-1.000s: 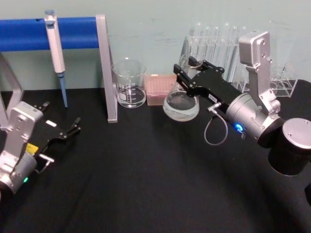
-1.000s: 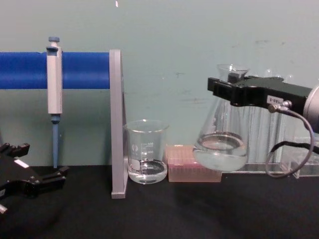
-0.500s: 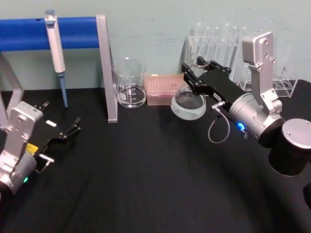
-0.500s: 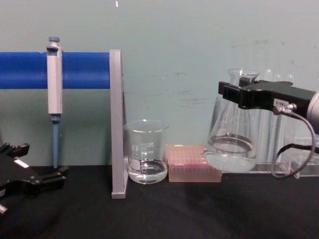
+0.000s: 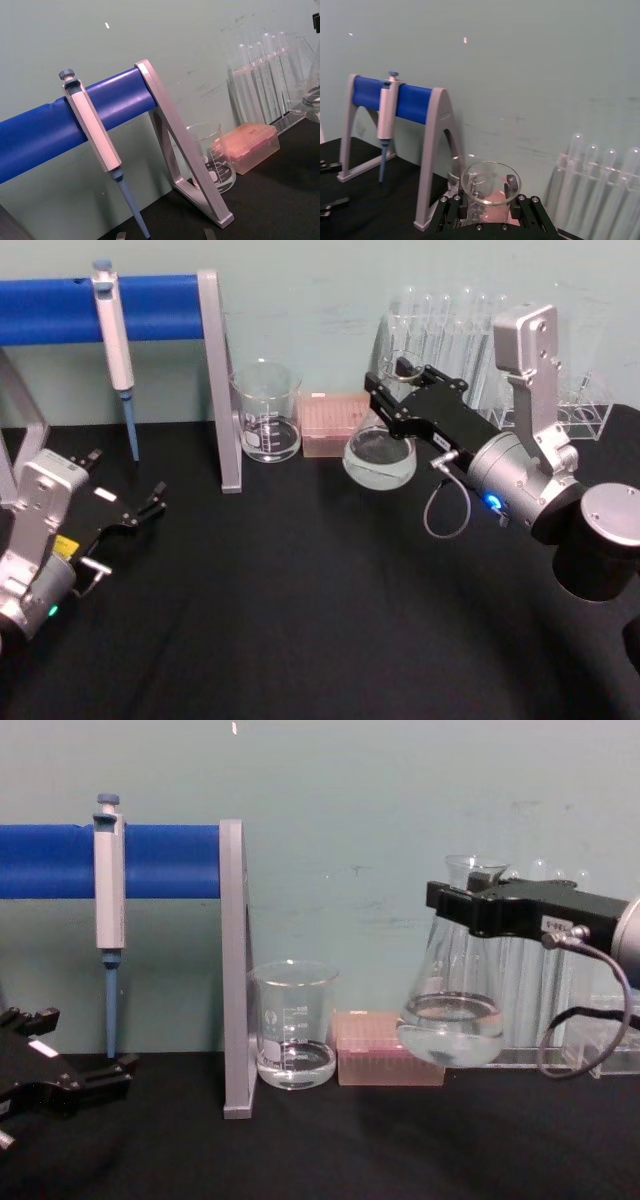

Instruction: Grasp the erlenmeyer flask with one hand, shake it three times, then place it back.

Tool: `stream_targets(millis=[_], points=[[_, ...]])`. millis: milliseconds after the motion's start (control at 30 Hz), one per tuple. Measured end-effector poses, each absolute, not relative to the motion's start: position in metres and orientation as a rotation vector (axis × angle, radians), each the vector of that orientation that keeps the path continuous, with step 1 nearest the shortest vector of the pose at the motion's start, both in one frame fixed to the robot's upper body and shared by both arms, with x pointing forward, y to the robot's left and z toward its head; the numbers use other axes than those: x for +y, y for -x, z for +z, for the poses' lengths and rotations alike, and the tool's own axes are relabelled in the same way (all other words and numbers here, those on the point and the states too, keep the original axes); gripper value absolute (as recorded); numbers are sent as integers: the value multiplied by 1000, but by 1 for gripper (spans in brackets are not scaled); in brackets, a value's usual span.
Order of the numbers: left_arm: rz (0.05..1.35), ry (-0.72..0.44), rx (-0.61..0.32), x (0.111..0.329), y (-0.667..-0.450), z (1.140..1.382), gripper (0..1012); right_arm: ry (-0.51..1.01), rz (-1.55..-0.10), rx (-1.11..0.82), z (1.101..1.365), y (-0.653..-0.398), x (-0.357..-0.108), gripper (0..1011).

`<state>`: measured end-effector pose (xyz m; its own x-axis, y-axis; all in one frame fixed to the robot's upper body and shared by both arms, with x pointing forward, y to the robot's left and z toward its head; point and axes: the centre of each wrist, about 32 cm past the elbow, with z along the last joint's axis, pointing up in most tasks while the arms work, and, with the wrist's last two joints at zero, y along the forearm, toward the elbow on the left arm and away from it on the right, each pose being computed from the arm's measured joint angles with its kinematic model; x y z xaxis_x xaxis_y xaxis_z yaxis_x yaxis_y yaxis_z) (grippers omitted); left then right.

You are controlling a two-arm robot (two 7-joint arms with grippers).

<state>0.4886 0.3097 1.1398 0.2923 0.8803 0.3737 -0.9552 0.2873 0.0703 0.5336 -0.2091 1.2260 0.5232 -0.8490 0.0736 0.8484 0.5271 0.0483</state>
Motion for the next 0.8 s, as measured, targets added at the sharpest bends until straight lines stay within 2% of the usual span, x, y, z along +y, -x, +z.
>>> stream_targets(millis=[433, 800], points=[[1248, -304, -285, 310, -489, 1140, 1001, -4, -850, -105, 1230, -530, -207, 456], [1248, -305, -285, 310, -489, 1140, 1001, -8, -591, -152, 1236, -527, -209, 456]])
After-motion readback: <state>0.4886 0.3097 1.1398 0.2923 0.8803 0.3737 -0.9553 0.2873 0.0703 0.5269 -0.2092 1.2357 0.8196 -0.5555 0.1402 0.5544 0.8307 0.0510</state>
